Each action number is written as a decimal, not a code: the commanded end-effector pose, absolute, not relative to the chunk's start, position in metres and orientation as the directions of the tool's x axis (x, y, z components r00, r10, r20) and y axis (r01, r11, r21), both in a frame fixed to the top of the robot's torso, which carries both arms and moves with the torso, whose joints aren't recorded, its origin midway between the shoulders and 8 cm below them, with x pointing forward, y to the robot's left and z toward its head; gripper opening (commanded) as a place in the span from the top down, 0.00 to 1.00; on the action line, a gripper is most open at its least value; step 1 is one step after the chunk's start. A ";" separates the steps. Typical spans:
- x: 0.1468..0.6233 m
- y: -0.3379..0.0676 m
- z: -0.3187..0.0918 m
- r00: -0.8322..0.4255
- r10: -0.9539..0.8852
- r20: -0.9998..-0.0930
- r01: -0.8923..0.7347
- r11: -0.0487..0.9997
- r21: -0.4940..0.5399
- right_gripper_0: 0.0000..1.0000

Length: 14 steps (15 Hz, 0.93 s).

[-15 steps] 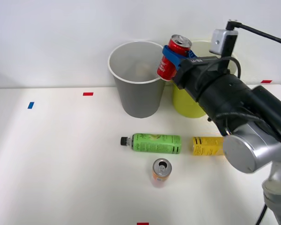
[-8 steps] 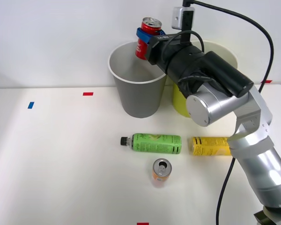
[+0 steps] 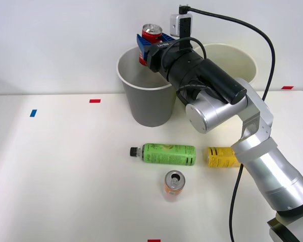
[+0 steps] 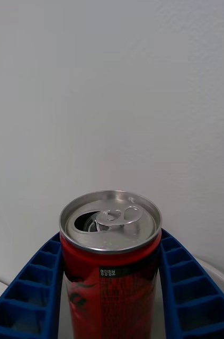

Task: Put cans in the gray bin, plastic bottles in the light green bin

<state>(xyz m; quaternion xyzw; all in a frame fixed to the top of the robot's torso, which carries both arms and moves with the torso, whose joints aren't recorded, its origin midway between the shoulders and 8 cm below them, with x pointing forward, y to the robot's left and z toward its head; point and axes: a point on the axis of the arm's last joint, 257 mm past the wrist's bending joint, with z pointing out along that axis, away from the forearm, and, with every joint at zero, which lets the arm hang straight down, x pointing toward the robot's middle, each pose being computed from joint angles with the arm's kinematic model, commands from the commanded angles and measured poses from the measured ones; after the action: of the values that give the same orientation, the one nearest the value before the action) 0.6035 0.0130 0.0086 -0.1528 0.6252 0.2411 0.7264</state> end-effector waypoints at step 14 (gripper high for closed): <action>0.488 -0.121 -0.024 0.312 -0.007 -0.950 -0.370 0.920 -0.128 0.00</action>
<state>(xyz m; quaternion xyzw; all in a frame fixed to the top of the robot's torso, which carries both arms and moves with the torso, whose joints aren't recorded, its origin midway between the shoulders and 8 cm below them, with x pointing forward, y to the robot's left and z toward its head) 0.5004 -0.1029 -0.0182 -0.1749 0.5760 0.1180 0.7897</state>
